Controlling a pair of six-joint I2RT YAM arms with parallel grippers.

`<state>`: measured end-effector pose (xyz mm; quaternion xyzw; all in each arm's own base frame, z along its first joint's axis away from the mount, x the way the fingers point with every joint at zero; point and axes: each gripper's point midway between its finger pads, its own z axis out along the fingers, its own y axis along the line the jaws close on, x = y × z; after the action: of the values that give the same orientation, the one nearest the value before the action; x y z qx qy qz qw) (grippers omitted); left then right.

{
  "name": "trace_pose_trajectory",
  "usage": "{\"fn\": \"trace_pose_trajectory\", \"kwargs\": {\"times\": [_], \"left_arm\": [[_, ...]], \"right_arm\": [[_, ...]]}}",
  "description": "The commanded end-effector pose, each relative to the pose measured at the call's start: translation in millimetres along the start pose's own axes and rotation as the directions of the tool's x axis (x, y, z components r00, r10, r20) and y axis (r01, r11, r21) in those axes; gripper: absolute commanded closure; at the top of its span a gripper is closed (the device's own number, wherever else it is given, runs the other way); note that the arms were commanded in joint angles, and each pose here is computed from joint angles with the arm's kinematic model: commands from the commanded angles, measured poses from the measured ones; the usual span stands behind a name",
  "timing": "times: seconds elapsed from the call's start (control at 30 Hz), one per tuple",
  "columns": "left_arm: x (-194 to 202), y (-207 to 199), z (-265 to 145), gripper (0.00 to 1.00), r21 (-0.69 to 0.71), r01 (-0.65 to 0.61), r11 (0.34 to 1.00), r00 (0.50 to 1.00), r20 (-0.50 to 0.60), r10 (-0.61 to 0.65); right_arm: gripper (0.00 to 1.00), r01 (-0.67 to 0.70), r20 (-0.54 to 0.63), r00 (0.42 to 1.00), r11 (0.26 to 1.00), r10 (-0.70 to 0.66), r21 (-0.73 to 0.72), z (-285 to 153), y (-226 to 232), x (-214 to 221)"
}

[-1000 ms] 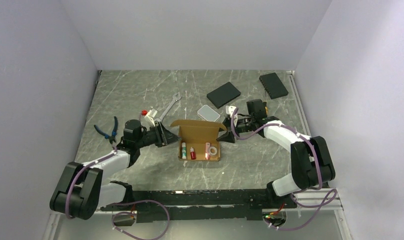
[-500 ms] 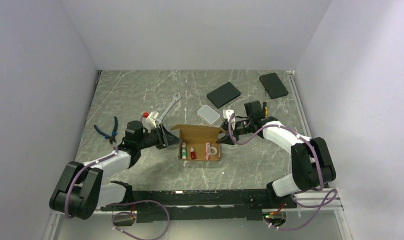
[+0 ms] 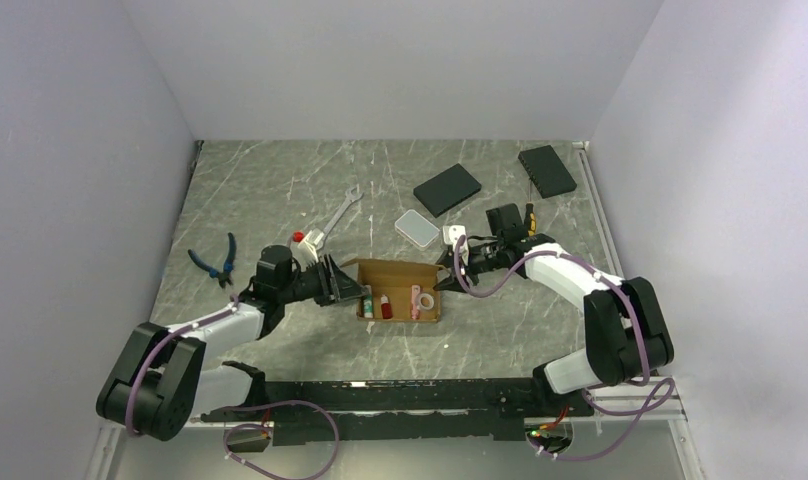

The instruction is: Fold the paper box

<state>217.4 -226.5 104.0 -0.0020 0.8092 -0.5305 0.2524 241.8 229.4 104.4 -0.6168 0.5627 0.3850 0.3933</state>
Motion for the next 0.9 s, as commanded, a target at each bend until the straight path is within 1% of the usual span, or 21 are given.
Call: {"fn": "trace_pose_trajectory", "kwargs": {"times": [0.0,0.3,0.57,0.73,0.8,0.87], "left_arm": [[3.7,3.8,-3.0,0.54,-0.025,0.002,1.0,1.0,0.003,-0.002],[8.1,1.9,-11.5,0.54,-0.054,0.025,0.998,1.0,0.005,-0.025],[17.6,-11.1,-28.8,0.54,-0.067,0.066,0.996,0.998,0.003,-0.066],[23.5,-36.2,-53.2,0.53,-0.058,0.053,0.997,0.999,0.016,-0.052],[22.8,-51.6,-65.0,0.53,-0.042,0.019,0.999,0.999,0.031,-0.018],[18.3,-68.2,-77.2,0.5,-0.034,-0.027,0.999,0.998,0.059,0.029]], "right_arm": [[0.5,0.113,0.002,0.994,0.994,-0.113,0.003,-3.3,-0.9,-13.7],[0.5,0.167,-0.042,0.985,0.986,-0.167,0.01,-5.6,0.3,-9.6],[0.5,0.171,-0.059,0.984,0.985,-0.171,0.007,-6.1,0.6,-5.5],[0.5,0.172,-0.068,0.983,0.985,-0.171,0.0,-5.0,2.0,-2.4],[0.5,0.174,-0.071,0.982,0.985,-0.174,-0.004,-4.3,2.5,-2.1],[0.5,0.173,-0.073,0.982,0.985,-0.173,-0.006,-3.3,2.9,-1.8]]}}
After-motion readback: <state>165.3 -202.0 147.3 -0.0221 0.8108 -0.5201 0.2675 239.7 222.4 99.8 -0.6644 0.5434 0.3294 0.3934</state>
